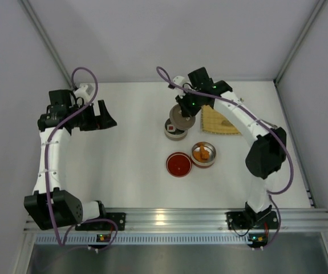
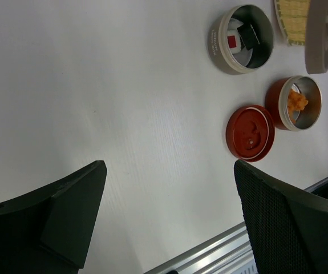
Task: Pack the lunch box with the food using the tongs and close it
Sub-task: Close the box lid on the packing box.
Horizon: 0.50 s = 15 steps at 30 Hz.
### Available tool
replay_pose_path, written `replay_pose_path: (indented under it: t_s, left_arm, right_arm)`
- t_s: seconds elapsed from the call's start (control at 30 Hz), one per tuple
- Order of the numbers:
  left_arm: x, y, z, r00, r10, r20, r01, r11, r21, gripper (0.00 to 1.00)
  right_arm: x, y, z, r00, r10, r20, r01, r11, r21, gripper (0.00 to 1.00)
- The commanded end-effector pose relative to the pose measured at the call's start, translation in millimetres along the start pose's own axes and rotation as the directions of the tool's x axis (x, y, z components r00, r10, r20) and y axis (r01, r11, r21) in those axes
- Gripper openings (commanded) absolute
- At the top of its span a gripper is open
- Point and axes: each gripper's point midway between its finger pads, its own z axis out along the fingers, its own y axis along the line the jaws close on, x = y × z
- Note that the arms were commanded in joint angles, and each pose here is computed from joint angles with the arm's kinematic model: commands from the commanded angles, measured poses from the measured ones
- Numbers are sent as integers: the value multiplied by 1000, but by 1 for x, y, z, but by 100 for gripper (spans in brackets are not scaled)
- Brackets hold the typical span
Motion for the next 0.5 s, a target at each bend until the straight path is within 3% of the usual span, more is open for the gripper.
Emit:
replay_pose_path:
  t_s: [0.0, 0.47]
  left_arm:
    - [-2, -5, -6, 989, 138, 54, -139, 990, 19, 98]
    - [42, -2, 14, 995, 90, -49, -85, 992, 97, 98]
  right_arm:
    - [35, -9, 6, 978, -5, -209, 4, 1000, -7, 0]
    - [28, -30, 66, 959, -65, -275, 76, 997, 33, 0]
